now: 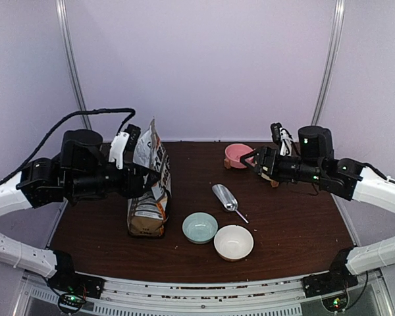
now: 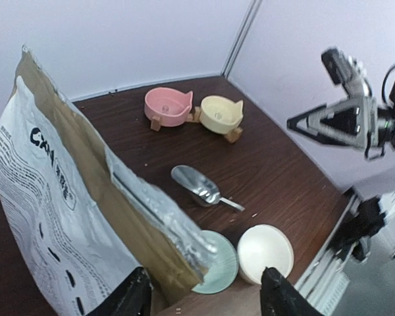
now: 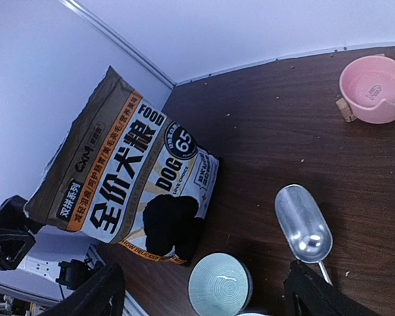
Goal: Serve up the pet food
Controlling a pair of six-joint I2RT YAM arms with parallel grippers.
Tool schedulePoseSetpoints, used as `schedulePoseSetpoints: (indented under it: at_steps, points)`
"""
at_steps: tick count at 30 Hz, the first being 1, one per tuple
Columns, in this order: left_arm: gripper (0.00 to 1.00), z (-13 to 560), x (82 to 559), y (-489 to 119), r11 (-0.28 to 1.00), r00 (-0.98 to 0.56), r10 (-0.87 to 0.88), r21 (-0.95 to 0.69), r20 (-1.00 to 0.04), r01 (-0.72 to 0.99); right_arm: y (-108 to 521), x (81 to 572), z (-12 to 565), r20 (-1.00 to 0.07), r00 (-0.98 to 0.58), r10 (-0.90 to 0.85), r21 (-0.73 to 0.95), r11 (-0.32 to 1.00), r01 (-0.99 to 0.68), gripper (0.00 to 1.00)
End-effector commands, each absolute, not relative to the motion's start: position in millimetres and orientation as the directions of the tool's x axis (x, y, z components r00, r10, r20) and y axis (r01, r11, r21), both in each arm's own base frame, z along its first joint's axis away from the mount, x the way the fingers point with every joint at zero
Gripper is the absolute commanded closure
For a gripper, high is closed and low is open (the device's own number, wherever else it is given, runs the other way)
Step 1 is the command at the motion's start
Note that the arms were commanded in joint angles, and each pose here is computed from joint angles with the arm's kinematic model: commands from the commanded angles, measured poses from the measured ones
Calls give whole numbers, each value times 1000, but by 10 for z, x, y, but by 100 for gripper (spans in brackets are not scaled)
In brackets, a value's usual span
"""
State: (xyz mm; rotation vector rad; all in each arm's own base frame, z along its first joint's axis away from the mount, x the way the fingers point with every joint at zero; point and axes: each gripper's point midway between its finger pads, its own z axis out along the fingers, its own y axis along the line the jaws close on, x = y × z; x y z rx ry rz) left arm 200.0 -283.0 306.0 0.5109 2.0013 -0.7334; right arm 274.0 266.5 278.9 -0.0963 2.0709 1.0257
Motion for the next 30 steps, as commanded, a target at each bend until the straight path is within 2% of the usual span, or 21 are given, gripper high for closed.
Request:
schedulePoseSetpoints:
  at_steps: [1,3,10,19,30]
  points:
    - [33,3678,1961,-2648,681,-476,-189,-464,-859,567,2885,2618,3239,-701,-639,316,662,622,-419,16]
    - [28,3744,2063,-2483,731,-474,-224,-469,-851,496,2982,2591,3272,-701,-639,316,659,628,-413,17]
    - [27,3615,2474,-2255,827,-527,-260,-468,-809,311,3495,2607,3422,-689,-671,275,664,610,-432,27]
    - [37,3445,2552,-2380,829,-574,-234,-469,-785,304,4083,2659,3457,-673,-709,209,665,591,-457,32]
    - [37,3351,2647,-2398,844,-584,-225,-456,-780,283,4356,2626,3396,-681,-717,150,636,607,-477,33]
